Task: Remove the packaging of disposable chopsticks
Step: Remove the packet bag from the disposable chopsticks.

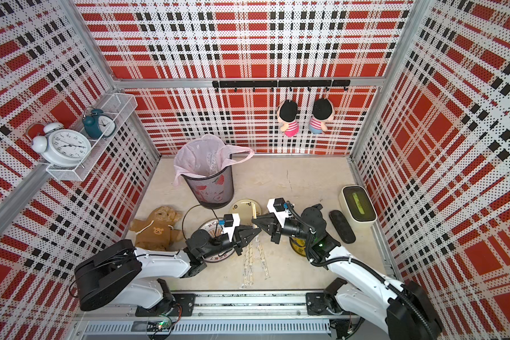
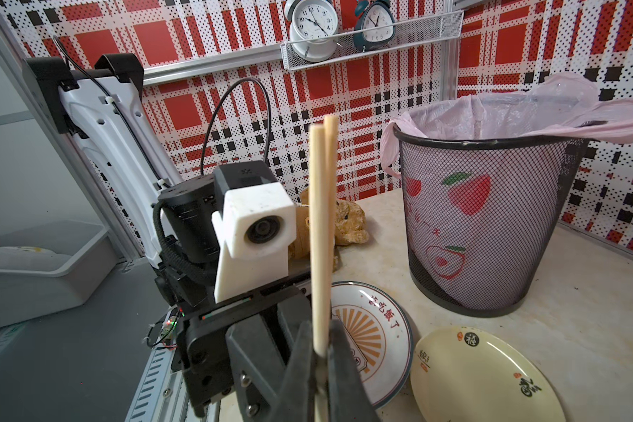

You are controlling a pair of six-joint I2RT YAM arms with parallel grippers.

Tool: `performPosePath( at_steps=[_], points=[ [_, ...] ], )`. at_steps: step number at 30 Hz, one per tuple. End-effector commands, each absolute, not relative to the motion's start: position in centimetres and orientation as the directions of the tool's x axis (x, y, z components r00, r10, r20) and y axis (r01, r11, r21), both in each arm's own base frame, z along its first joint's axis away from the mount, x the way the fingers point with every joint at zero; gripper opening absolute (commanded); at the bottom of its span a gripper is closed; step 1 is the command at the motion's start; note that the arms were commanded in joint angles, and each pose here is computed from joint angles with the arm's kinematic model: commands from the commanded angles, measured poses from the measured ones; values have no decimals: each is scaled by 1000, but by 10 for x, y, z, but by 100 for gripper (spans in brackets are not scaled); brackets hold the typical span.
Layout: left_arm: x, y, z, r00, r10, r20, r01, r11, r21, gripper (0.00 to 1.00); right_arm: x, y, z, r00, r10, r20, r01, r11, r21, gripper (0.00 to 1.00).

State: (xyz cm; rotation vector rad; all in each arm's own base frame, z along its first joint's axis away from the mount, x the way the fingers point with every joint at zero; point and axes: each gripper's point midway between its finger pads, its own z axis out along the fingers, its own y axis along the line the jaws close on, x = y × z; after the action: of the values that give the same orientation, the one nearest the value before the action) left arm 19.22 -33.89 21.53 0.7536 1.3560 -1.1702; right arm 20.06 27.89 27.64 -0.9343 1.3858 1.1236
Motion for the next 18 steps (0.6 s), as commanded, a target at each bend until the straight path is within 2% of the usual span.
performPosePath(
  at_steps=[1, 13, 18],
  points=[
    [186, -335, 151, -298, -36, -954, 897, 333, -292, 15, 195, 270, 359, 114, 193, -974, -961, 270, -59, 0],
    [186, -333, 149, -299, -35, -954, 895, 335, -293, 11, 200, 268, 364, 117, 196, -974, -953, 298, -55, 0],
    [193, -324, 166, -288, -71, -955, 886, 359, -294, 7, 216, 259, 354, 82, 180, -980, -919, 393, -5, 0]
  ],
)
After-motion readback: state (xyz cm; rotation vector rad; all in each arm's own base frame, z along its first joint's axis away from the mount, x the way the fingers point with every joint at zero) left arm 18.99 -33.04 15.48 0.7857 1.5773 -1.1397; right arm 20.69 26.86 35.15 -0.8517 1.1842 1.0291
